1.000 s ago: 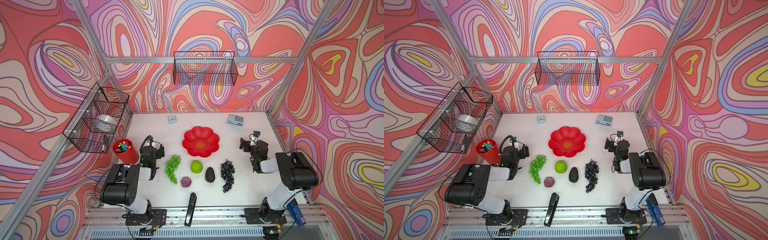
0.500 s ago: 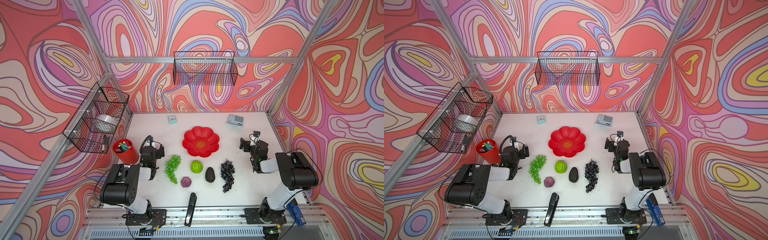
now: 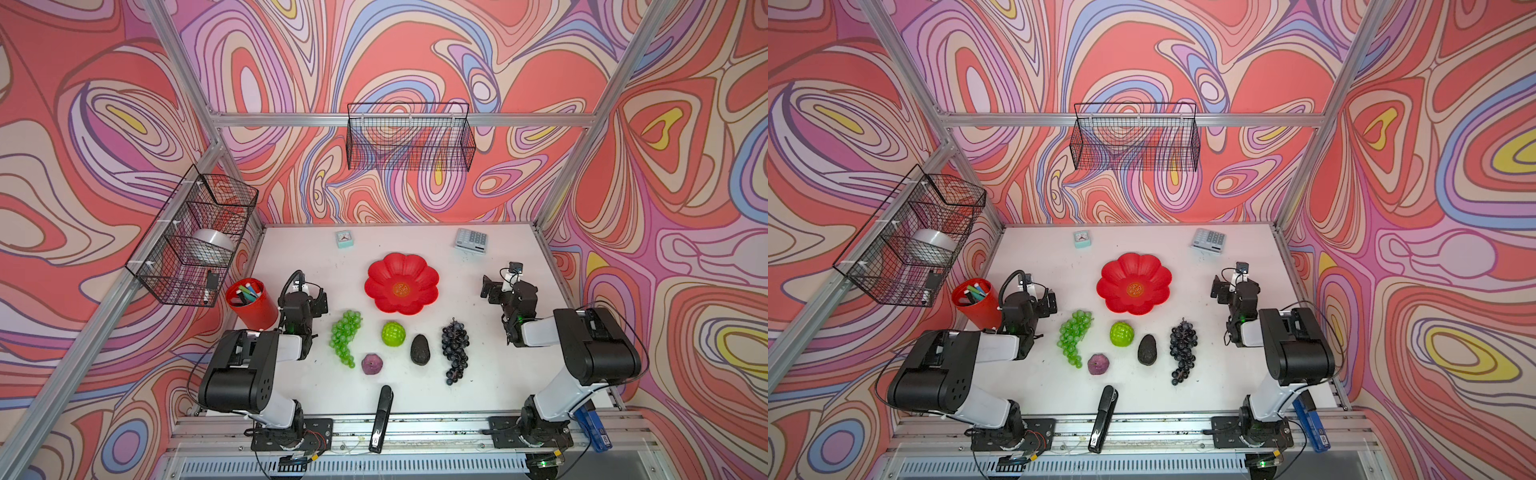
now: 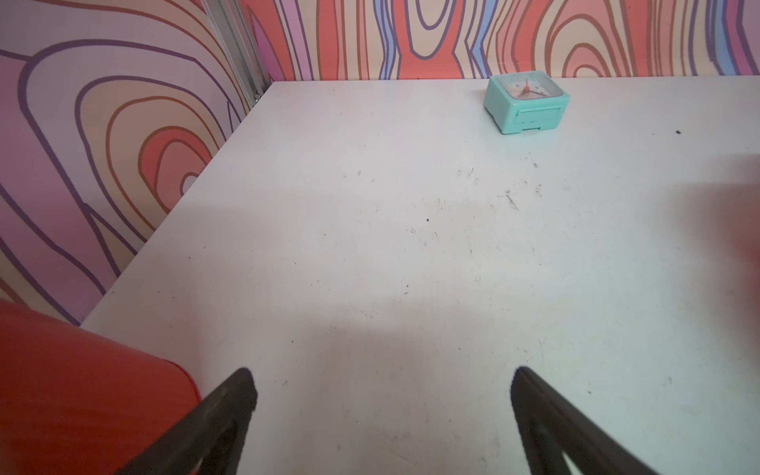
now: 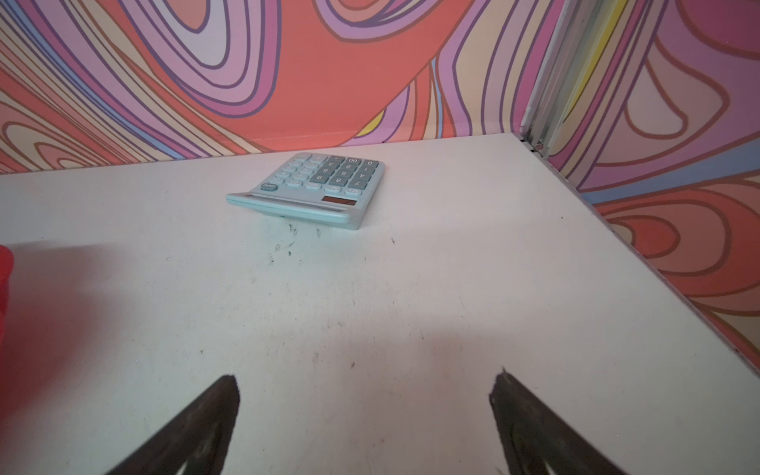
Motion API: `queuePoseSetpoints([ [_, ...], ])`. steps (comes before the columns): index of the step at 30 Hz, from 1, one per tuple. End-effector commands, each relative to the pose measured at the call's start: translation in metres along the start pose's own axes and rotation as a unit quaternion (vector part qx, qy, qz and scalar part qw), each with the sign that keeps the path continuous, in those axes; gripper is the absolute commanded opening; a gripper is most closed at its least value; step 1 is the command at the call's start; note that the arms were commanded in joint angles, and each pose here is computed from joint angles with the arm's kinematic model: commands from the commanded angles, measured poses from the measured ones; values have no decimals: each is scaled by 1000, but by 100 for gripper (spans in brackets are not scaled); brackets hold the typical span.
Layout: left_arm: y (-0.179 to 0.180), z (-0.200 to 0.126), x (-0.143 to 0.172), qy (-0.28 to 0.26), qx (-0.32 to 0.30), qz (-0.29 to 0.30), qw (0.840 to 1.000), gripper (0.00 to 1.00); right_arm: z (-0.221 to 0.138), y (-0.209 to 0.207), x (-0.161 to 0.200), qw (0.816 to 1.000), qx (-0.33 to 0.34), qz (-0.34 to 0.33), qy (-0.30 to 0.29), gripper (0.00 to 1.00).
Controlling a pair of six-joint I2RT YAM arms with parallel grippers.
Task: Arrange fruit in a fruit bowl
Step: Pick up the fruit from the center of the table.
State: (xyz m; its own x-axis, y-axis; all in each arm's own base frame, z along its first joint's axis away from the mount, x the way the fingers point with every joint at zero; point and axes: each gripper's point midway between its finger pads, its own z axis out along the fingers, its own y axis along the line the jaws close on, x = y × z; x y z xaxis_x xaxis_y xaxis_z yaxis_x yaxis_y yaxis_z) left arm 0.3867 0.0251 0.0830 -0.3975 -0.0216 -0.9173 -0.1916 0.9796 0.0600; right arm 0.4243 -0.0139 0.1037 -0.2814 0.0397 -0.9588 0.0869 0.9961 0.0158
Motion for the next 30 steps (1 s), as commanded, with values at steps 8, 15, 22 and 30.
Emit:
queuePoseSetpoints([
  [8, 19, -2, -79, 62, -70, -44, 995, 100, -26, 9, -90, 998, -24, 55, 21, 93],
  [15, -1, -33, -89, 191, -67, -91, 975, 99, -62, 92, -112, 982, -111, 28, 149, 87],
  [22, -44, -81, -79, 218, -5, -66, 974, 97, -140, 170, -68, 935, -178, 18, 307, 84],
  [30, -70, -118, -53, 241, 47, -63, 967, 94, -209, 240, 11, 877, -200, -7, 437, 83],
])
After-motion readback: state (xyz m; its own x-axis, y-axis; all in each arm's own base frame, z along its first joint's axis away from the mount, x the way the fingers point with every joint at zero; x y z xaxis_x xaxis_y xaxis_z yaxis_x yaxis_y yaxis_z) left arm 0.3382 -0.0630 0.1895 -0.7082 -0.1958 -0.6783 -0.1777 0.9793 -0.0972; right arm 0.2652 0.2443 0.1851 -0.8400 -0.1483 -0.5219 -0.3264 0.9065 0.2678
